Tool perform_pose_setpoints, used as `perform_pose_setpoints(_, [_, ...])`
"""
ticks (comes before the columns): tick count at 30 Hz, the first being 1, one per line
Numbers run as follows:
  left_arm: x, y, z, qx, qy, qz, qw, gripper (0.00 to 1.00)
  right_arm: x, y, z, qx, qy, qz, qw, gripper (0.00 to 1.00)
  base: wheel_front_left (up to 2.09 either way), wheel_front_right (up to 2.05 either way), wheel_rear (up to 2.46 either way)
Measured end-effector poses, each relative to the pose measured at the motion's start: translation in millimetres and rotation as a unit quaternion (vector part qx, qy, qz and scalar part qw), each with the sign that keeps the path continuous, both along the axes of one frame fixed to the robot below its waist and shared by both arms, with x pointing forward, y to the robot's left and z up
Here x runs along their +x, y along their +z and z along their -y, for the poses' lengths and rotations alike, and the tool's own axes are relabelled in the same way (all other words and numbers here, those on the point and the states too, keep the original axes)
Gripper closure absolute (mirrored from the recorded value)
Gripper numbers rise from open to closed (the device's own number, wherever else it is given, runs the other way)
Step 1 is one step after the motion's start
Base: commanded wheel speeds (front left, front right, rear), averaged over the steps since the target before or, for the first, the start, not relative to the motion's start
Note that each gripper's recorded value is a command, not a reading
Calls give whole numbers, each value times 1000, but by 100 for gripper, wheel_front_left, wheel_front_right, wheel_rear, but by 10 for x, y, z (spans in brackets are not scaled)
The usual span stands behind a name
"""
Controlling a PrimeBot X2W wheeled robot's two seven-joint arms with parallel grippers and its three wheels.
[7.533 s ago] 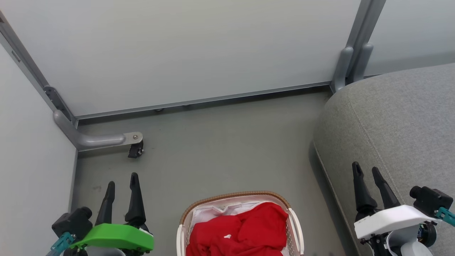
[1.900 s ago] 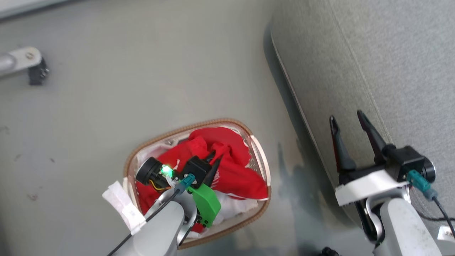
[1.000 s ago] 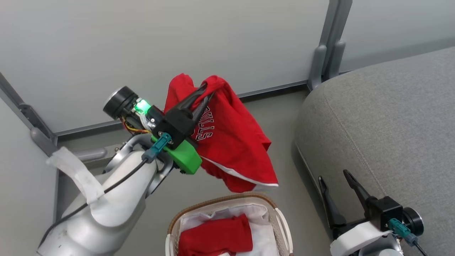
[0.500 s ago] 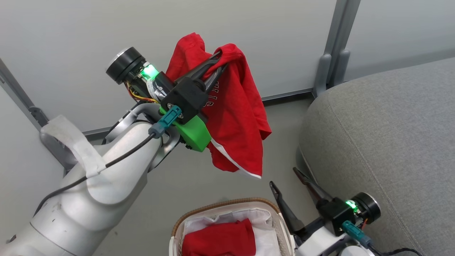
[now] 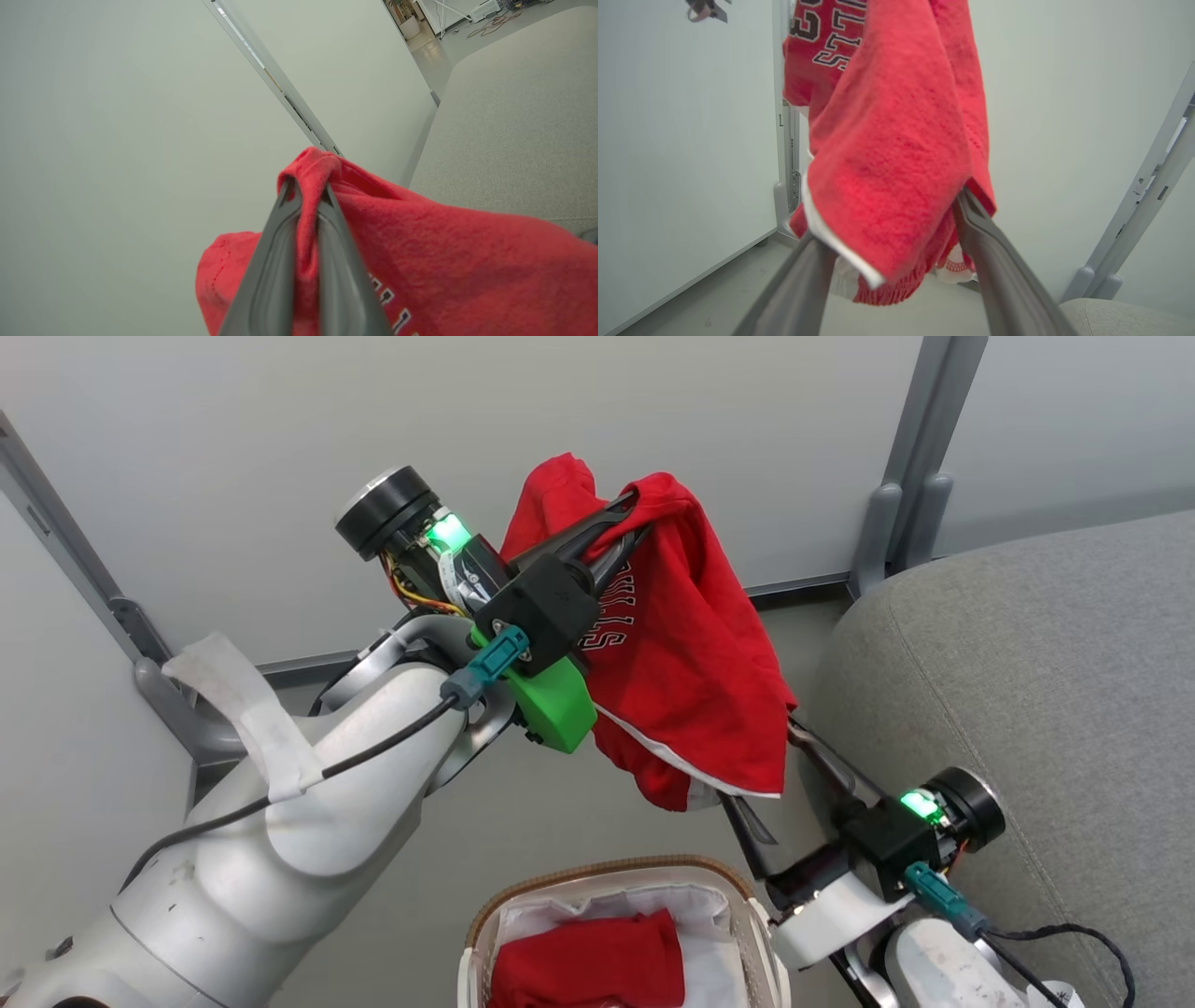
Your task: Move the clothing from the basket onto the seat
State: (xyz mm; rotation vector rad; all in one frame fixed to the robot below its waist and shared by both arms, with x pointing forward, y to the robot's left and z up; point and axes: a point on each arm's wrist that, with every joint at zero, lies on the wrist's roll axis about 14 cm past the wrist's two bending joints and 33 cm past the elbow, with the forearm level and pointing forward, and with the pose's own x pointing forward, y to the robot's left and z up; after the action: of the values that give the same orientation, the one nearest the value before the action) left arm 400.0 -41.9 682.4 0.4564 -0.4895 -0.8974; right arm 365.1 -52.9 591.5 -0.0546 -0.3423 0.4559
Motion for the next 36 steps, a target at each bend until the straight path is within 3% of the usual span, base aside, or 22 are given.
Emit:
perform_pose_setpoints(4, [-24, -15, 2, 0, -4, -3, 1000, 100, 69, 93, 29, -2, -5, 14, 1000, 0, 0, 0, 0])
perform_pose_setpoints(6, [-34, -29, 0, -1, -5, -6, 1000, 100, 99, 130, 29, -3, -6, 19, 1000, 58, 0, 0, 0])
perform_pose_setpoints(7, [-37, -42, -5, -2, -5, -9, 1000, 100, 115, 147, 27, -4, -5, 21, 1000, 78, 0, 0, 0])
perform_pose_setpoints(9, [-37, -76, -23, -2, -3, -13, 1000, 100, 132, 178, 21, -4, -5, 25, 1000, 100, 0, 0, 0])
perform_pose_setpoints(20, [23, -326, -179, -59, 25, -66, 996, 100, 192, 251, 133, 5, -20, 32, 999, 100, 0, 0, 0])
perform_pose_setpoints(22, [29, -389, -205, -78, 31, -80, 993, 86, 205, 258, 177, 8, -27, 33, 999, 100, 0, 0, 0])
perform_pose_setpoints(23, [28, -428, -218, -88, 35, -87, 992, 67, 213, 259, 205, 9, -31, 33, 999, 100, 0, 0, 0])
perform_pose_setpoints(25, [32, -491, -254, -121, 46, -111, 985, 13, 230, 276, 273, 12, -41, 35, 998, 100, 0, 0, 0])
perform_pose_setpoints(26, [29, -531, -270, -133, 51, -120, 983, 0, 236, 286, 302, 13, -45, 36, 998, 100, 0, 0, 0])
perform_pose_setpoints(32, [-75, -938, -310, -176, 76, -195, 962, 0, 296, 313, 484, 19, -72, 39, 996, 100, 0, 0, 0])
perform_pose_setpoints(36, [-172, -1241, -349, -178, 91, -235, 951, 0, 335, 326, 616, 22, -92, 41, 995, 100, 0, 0, 0])
